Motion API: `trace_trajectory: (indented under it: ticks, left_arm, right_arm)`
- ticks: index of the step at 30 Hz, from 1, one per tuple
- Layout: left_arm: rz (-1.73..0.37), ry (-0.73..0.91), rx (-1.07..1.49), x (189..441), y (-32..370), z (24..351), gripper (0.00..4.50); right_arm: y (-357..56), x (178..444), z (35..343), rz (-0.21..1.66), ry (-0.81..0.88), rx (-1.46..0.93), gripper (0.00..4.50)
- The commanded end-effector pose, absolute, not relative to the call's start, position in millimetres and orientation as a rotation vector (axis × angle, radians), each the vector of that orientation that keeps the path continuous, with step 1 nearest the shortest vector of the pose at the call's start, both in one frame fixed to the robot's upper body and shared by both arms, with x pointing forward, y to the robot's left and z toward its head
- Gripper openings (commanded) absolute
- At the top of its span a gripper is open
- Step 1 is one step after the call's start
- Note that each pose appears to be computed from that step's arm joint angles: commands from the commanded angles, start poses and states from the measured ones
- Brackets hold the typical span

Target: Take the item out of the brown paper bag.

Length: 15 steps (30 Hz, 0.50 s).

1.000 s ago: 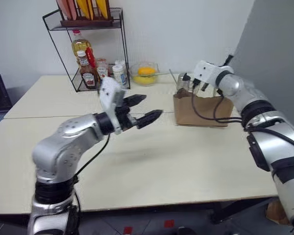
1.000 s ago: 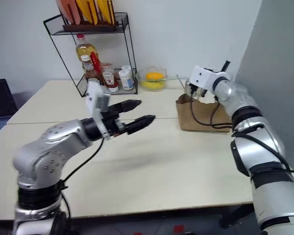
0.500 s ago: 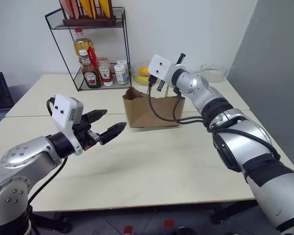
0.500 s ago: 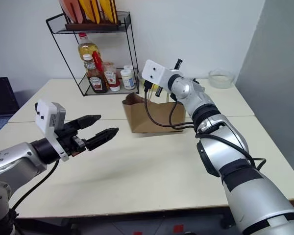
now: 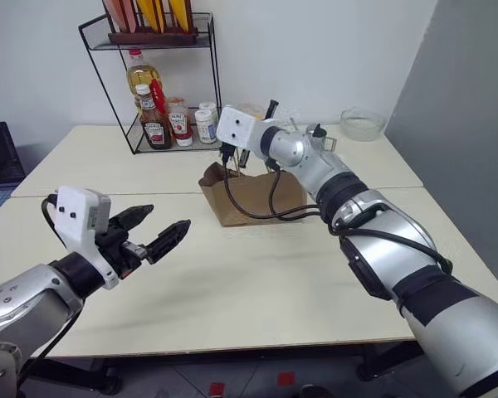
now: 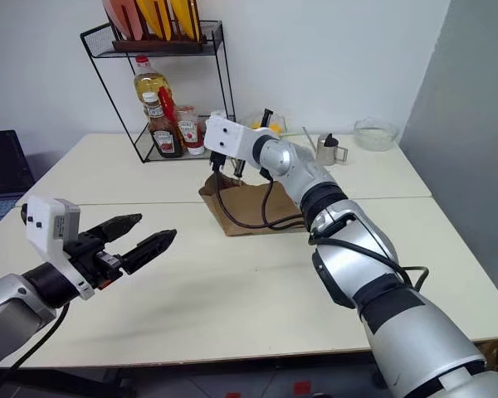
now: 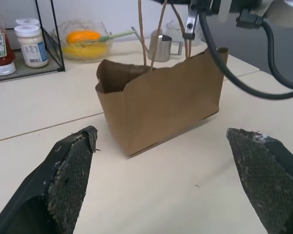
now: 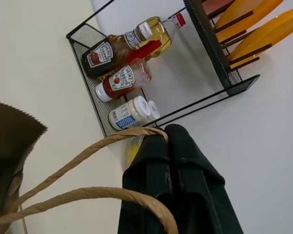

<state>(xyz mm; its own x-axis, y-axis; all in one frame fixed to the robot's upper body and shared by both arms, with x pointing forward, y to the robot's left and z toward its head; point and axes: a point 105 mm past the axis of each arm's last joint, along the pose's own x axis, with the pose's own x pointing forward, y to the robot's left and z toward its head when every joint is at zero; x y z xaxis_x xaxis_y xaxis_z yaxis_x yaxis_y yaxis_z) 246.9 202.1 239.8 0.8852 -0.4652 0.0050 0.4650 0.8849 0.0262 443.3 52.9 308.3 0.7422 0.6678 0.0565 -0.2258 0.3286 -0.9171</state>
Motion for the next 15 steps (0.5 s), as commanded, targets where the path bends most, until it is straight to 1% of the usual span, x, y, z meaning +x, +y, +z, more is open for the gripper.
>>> trace_trajectory:
  ticks: [1, 7, 10, 13, 15]
  left_arm:
    - [-0.491, -0.052, 0.056, 242, 198, 249, 4.50]
    - [-0.478, -0.047, 0.071, 243, 199, 247, 4.50]
    - [-0.479, -0.042, 0.077, 245, 200, 247, 4.50]
    - [-0.493, -0.037, 0.082, 248, 199, 247, 4.50]
    - [-0.504, -0.036, 0.085, 250, 199, 247, 4.50]
  right_arm:
    - [71, 431, 328, 0.615, -0.568, -1.091, 0.03]
    - [68, 436, 291, 0.670, -0.475, -1.090, 0.03]
    - [60, 439, 285, 0.677, -0.453, -1.089, 0.03]
    - [50, 442, 287, 0.675, -0.443, -1.083, 0.66]
    - [43, 444, 290, 0.666, -0.441, -1.080, 1.27]
